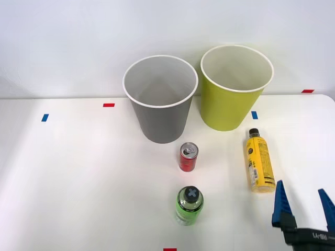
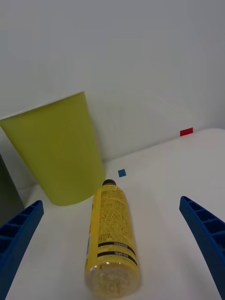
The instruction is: Put cans in the gray bin, plastic bottles in the light green bin
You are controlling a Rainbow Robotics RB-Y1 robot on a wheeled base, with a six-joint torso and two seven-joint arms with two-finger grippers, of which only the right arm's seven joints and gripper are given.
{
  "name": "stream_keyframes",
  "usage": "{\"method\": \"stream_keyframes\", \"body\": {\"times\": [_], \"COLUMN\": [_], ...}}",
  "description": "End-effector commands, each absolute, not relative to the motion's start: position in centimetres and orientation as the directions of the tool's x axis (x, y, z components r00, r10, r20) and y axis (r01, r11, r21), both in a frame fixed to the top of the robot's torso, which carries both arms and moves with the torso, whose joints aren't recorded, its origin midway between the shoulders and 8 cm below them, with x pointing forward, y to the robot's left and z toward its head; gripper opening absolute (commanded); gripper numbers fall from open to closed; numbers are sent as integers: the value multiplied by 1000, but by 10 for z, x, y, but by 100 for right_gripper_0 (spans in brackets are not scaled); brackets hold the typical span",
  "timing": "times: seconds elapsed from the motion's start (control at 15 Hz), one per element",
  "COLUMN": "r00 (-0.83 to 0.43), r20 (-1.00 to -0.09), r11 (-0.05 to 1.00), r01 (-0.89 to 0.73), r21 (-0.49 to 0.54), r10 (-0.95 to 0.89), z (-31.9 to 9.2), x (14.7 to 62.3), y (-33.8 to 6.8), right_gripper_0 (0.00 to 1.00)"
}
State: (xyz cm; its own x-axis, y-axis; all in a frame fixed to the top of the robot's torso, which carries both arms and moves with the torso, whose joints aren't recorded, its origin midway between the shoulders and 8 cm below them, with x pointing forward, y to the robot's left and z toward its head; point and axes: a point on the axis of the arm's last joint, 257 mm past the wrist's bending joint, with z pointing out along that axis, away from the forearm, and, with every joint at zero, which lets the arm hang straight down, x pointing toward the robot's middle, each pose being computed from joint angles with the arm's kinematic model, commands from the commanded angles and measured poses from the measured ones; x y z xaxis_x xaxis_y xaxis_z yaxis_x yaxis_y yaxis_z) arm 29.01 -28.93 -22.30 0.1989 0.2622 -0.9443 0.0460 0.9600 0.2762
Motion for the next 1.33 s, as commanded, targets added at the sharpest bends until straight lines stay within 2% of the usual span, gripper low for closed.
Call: {"method": "stream_keyframes", "body": {"times": [0.07,0.33,0.67,1.33], "r00": [136,61,-7,-26], "r20": [-983,-998,-997,-996], "r11": [987,998,997,996], "r01": [82,50,35,7], "r21": [136,26,-73,-87], "r10": [124,23,-73,-87], "z": [-248,-267,-291,-296], "x": [266,249,229,221], "y": [-284,-264,-260,-247], "right_gripper_0": [100,100,100,100]}}
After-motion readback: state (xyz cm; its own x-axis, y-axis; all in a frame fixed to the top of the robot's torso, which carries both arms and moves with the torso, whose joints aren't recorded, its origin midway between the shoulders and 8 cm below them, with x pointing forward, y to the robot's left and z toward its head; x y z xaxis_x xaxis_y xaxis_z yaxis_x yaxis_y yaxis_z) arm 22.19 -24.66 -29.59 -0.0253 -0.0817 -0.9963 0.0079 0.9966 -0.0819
